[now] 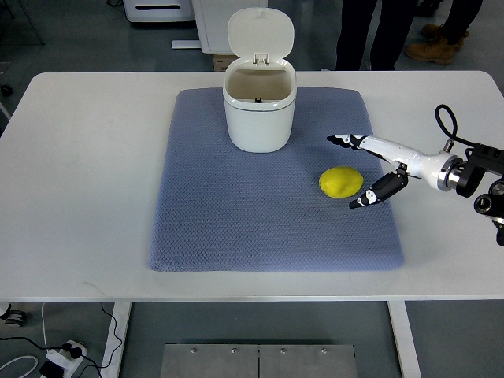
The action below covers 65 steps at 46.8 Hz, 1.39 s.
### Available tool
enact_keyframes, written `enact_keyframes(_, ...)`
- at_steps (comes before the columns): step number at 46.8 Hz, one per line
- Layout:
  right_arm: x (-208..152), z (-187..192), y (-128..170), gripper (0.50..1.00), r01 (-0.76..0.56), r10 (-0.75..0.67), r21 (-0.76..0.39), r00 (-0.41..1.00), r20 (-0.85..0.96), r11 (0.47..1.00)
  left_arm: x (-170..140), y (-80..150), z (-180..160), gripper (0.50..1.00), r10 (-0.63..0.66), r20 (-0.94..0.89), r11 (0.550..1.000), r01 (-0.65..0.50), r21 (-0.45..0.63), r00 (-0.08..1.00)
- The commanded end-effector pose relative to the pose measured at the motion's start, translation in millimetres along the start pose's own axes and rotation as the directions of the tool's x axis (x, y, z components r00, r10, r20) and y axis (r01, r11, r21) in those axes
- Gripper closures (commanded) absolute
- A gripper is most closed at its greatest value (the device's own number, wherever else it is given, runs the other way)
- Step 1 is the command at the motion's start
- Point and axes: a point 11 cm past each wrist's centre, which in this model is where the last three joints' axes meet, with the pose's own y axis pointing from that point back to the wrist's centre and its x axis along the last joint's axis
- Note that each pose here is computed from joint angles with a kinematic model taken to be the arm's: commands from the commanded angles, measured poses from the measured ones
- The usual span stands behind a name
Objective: Put lemon in trash with right hand
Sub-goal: 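Reach the open right hand over the yellow lemon, then close the right hand fingers around the lemon and lift it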
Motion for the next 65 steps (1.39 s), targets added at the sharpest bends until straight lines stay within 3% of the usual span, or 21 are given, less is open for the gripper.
enact_keyframes(1,-2.2,2.9,-2.9,0.513,0.003,-0.003,-0.008,1.000,-0.011,1.000,0.0,0.0,-0.1,0.500,0.000,0.001,1.000,0.000,0.000,1.000)
enact_keyframes(10,-5.9,4.0,-9.6,0.536,0.003,-0.003,-0.008,0.999,-0.038,1.000,0.0,0.0,-0.1,0.500,0.000,0.001,1.000,0.000,0.000,1.000)
enact_keyframes(26,-9.8,6.4,-14.1,0.640,0.020,-0.020,-0.007,0.998,-0.062,1.000,0.0,0.0,-0.1,0.500,0.000,0.001,1.000,0.000,0.000,1.000)
enact_keyframes(38,-10.3,9.9,-14.7,0.666,0.025,-0.026,-0.018,0.997,-0.076,1.000,0.1,0.0,-0.2,0.500,0.000,-0.001,1.000,0.000,0.001,1.000)
enact_keyframes(50,-11.3,8.5,-16.0,0.774,0.028,-0.029,-0.015,0.997,-0.078,0.999,-0.1,0.0,-0.1,0.500,-0.001,0.001,1.000,0.001,0.000,1.000)
enact_keyframes(57,-12.8,10.6,-15.0,0.789,0.034,-0.035,-0.021,0.996,-0.079,0.999,-0.1,0.0,-0.1,0.500,-0.001,0.001,1.000,0.001,0.000,1.000)
enact_keyframes(65,-14.6,11.3,-14.6,0.856,0.039,-0.041,-0.022,0.996,-0.077,0.999,0.0,0.0,-0.3,0.500,0.000,0.001,1.000,0.000,0.001,1.000)
